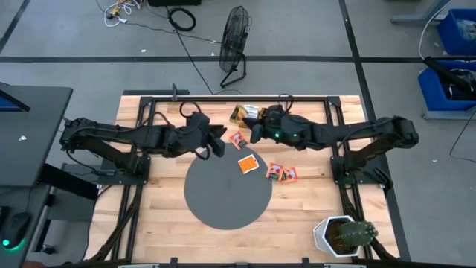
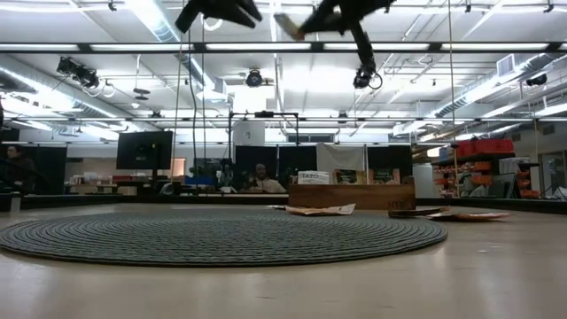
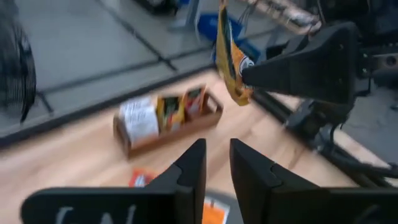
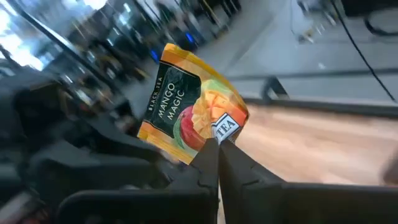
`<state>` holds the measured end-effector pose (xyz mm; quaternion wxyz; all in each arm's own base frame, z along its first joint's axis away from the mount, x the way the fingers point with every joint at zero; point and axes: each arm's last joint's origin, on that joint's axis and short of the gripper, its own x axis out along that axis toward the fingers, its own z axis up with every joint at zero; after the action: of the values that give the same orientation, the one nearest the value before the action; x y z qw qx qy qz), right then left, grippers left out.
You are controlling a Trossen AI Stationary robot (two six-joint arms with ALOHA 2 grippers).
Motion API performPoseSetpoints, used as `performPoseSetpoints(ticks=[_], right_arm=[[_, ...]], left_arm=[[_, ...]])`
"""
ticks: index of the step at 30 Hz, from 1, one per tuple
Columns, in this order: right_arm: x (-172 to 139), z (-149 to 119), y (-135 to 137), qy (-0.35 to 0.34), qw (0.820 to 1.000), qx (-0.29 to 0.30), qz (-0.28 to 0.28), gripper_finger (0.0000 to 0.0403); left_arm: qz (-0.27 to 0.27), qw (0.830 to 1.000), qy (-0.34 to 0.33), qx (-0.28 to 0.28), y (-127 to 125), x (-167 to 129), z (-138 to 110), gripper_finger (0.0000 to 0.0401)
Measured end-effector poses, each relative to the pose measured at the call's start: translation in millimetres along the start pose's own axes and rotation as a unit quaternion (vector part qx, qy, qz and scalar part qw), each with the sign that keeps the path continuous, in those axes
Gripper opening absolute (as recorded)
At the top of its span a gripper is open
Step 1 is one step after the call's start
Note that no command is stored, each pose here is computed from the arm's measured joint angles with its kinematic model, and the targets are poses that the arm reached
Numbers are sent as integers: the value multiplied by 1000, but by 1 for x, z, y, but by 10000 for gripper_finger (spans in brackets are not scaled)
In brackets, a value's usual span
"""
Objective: Pick & Place Tea
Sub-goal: Put the yellow tea bag into the middle section of the wooden organizer
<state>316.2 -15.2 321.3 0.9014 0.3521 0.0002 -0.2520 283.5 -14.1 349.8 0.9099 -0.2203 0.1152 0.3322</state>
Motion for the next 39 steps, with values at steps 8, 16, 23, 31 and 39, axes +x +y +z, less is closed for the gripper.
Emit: performPoseSetpoints(ticks=[8, 16, 23, 31, 39], right_arm=[[-3, 13, 14, -77, 995, 20, 52, 0], [-6, 23, 23, -116, 986, 45, 106, 0], [-7, 24, 24, -118, 985, 63, 112, 0], [-8, 27, 26, -137, 981, 59, 124, 0], [-8, 27, 26, -139, 982, 45, 118, 0]], left_arm=[[-21, 993, -93, 68, -11, -2, 19, 148], [-33, 978, -162, 126, -18, -6, 34, 226], [-27, 976, -189, 100, -14, -3, 44, 243], [-41, 980, -191, 41, -3, 7, 52, 225], [-72, 978, -192, 24, 1, 10, 58, 175]])
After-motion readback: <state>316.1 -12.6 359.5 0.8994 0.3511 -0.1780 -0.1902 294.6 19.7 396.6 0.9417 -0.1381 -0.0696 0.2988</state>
